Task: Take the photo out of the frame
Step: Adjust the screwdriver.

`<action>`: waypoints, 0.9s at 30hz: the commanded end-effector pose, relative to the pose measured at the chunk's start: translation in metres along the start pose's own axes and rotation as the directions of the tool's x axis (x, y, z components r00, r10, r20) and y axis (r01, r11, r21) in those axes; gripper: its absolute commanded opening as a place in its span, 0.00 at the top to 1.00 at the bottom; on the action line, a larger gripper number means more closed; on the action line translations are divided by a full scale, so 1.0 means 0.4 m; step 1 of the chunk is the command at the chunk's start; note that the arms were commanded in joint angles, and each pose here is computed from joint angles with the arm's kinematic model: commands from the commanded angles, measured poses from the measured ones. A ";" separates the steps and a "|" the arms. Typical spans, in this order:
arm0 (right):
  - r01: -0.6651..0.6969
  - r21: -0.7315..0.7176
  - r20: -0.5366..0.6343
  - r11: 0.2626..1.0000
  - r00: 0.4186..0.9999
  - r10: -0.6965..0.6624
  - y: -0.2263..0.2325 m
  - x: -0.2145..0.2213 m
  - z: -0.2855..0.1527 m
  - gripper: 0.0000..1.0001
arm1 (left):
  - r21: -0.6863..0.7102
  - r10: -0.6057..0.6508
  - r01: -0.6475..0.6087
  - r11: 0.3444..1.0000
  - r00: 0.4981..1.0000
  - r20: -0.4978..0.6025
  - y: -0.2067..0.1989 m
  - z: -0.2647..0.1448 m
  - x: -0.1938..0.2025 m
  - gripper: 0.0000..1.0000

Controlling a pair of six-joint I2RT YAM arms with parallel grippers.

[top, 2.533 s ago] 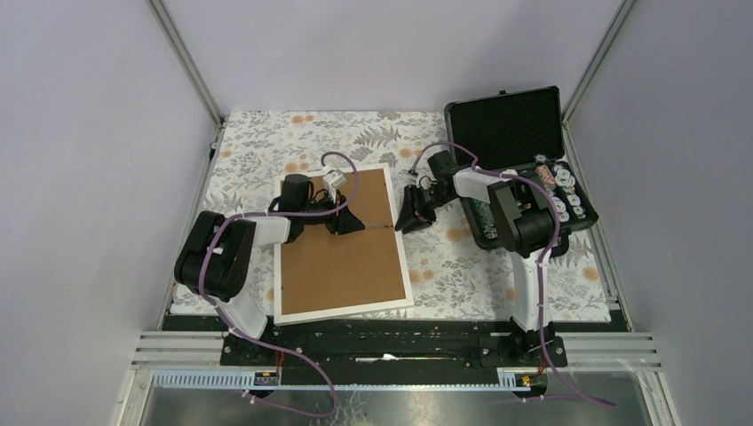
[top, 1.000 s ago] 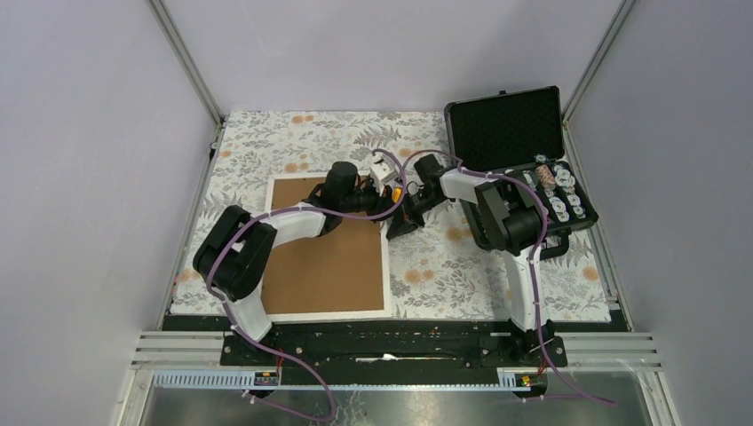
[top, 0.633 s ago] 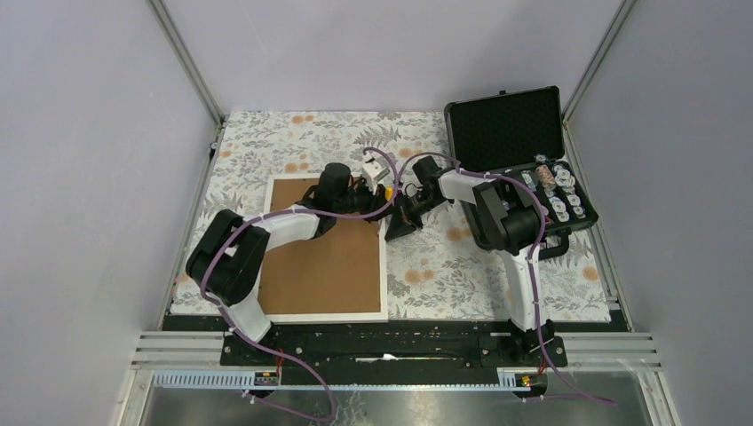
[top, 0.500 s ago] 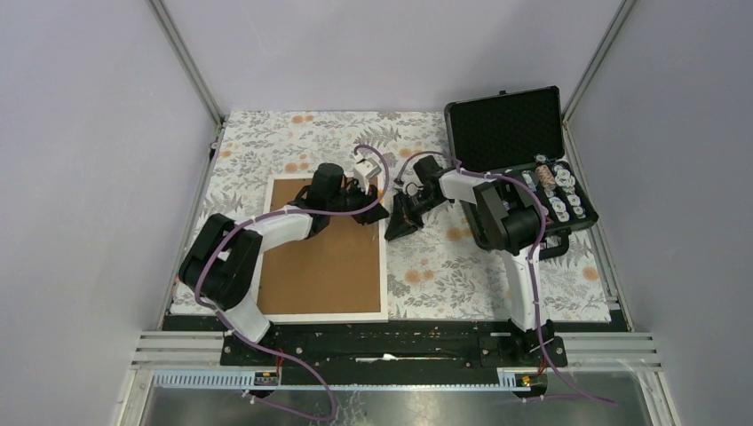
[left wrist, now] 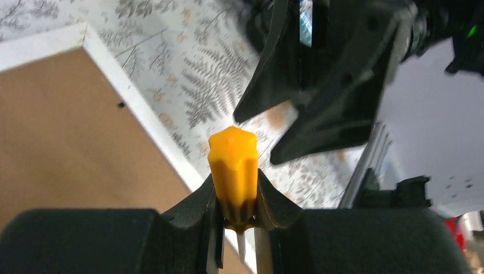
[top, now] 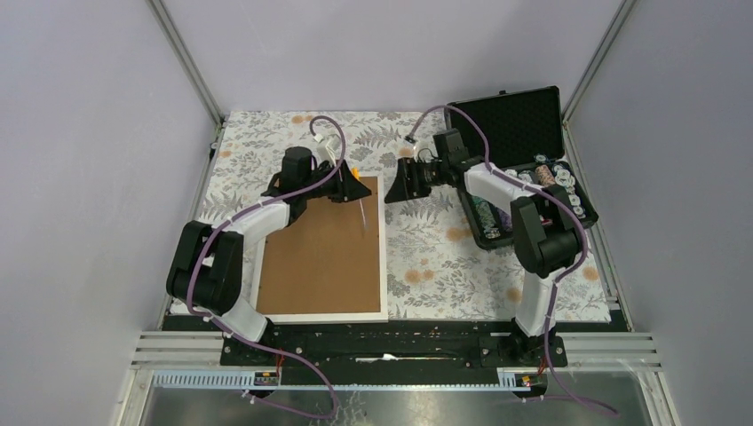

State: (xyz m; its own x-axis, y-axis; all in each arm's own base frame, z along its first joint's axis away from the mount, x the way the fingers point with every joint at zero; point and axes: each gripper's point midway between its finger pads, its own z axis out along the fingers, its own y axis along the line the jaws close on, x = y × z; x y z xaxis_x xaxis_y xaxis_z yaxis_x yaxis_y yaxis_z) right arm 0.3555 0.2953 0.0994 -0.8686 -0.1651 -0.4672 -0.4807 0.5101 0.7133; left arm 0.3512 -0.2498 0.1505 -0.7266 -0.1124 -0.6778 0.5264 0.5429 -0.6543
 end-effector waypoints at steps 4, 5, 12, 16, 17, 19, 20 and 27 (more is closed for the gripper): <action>0.294 -0.081 0.135 0.953 0.950 -0.281 0.204 -0.081 0.035 0.28 | 0.182 -0.056 0.028 0.983 0.987 0.152 -0.156 -0.028 -0.172 1.00; 0.305 -0.071 0.138 0.950 0.946 -0.294 0.210 -0.081 0.045 0.28 | 0.201 -0.064 0.031 0.979 0.985 0.159 -0.166 -0.033 -0.178 1.00; 0.329 -0.042 0.133 0.943 0.938 -0.321 0.220 -0.078 0.078 0.63 | 0.255 -0.096 0.049 0.966 0.980 0.175 -0.202 -0.056 -0.192 0.98; 0.355 -0.017 0.137 0.935 0.927 -0.350 0.225 -0.080 0.057 0.40 | 0.212 -0.100 0.059 0.976 0.976 0.191 -0.170 -0.070 -0.185 1.00; 0.361 -0.004 0.144 0.933 0.923 -0.356 0.223 -0.082 0.047 0.38 | 0.204 -0.115 0.073 0.976 0.974 0.198 -0.160 -0.075 -0.187 1.00; 0.320 0.032 0.132 0.947 0.938 -0.322 0.201 -0.077 0.026 0.33 | 0.199 -0.128 0.085 0.976 0.968 0.216 -0.144 -0.086 -0.196 1.00; 0.291 0.039 0.139 0.956 0.946 -0.293 0.189 -0.087 0.013 0.32 | 0.190 -0.127 0.084 0.978 0.967 0.221 -0.137 -0.091 -0.199 1.00; 0.282 -0.023 0.215 0.959 0.938 -0.271 0.246 -0.183 -0.062 0.18 | 0.148 -0.138 0.104 0.983 0.960 0.242 -0.102 -0.092 -0.223 1.00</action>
State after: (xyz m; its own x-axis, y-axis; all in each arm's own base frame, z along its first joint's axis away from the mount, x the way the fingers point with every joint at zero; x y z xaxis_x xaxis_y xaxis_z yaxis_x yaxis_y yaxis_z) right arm 0.3624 0.3327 0.1456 -0.7353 -0.1740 -0.6551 -0.6403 0.4953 0.5871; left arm 0.3731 -0.2334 0.2274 -0.7126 -0.3599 -0.6022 0.4621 0.4051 -0.7889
